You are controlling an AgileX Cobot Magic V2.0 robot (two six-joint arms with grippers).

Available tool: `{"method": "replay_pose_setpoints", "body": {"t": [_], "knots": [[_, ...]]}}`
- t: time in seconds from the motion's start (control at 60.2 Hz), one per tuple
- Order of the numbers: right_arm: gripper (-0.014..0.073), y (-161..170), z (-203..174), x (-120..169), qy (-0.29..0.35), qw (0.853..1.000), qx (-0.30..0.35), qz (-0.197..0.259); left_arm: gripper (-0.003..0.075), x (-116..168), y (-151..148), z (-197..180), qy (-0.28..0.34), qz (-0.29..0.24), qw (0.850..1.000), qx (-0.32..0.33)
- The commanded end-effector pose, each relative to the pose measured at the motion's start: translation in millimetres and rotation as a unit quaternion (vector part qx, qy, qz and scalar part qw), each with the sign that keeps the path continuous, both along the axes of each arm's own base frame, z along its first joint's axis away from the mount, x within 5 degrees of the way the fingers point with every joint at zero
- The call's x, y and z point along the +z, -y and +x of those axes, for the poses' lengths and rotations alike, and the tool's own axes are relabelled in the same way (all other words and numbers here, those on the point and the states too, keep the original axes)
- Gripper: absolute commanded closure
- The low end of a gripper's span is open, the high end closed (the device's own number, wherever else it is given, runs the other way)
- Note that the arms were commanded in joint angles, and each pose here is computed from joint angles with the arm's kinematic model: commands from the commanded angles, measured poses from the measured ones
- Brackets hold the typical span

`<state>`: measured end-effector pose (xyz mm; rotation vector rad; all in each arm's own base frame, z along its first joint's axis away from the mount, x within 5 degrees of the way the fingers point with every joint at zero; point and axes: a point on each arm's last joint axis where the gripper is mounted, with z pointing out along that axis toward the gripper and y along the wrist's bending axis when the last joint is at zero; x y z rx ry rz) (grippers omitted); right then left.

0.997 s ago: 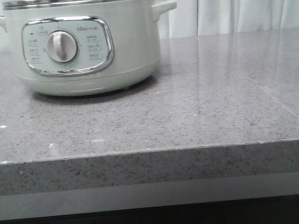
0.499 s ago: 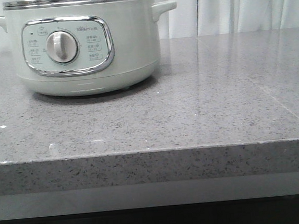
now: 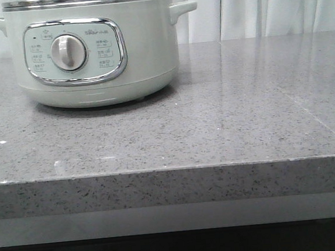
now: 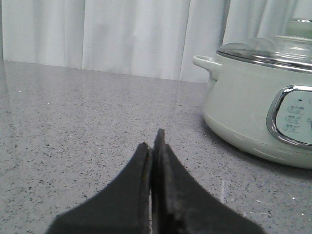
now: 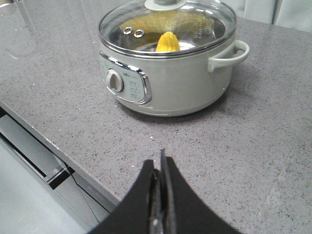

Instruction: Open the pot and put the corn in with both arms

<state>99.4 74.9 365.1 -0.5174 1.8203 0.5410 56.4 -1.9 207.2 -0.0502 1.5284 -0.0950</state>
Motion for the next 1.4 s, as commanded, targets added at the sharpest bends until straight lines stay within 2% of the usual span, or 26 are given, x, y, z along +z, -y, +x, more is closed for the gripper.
{"method": "replay_pose_setpoints", "body": {"t": [0.0, 0.465, 0.682, 1.38], "knots": [[0.0662, 0.8, 0.2, 15.8, 0.041, 0.999, -0.005, 0.03, 0.0741, 7.4, -1.6, -2.2, 0.049, -0.007, 0.999, 0.007], [0.0662, 0.8, 0.2, 15.8, 0.041, 0.999, -0.005, 0.03, 0.0741, 7.5, -1.2, -2.3, 0.05, -0.009, 0.999, 0.005], [0.0662, 0.8, 0.2, 15.8, 0.041, 0.999, -0.005, 0.03, 0.0741, 12.9, -2.0, -3.2, 0.08, -0.01, 0.997, 0.009], [0.0662, 0.8, 0.2, 15.8, 0.041, 0.999, -0.005, 0.03, 0.0741, 12.4, -1.9, -3.1, 0.077, -0.009, 0.997, 0.008]]}}
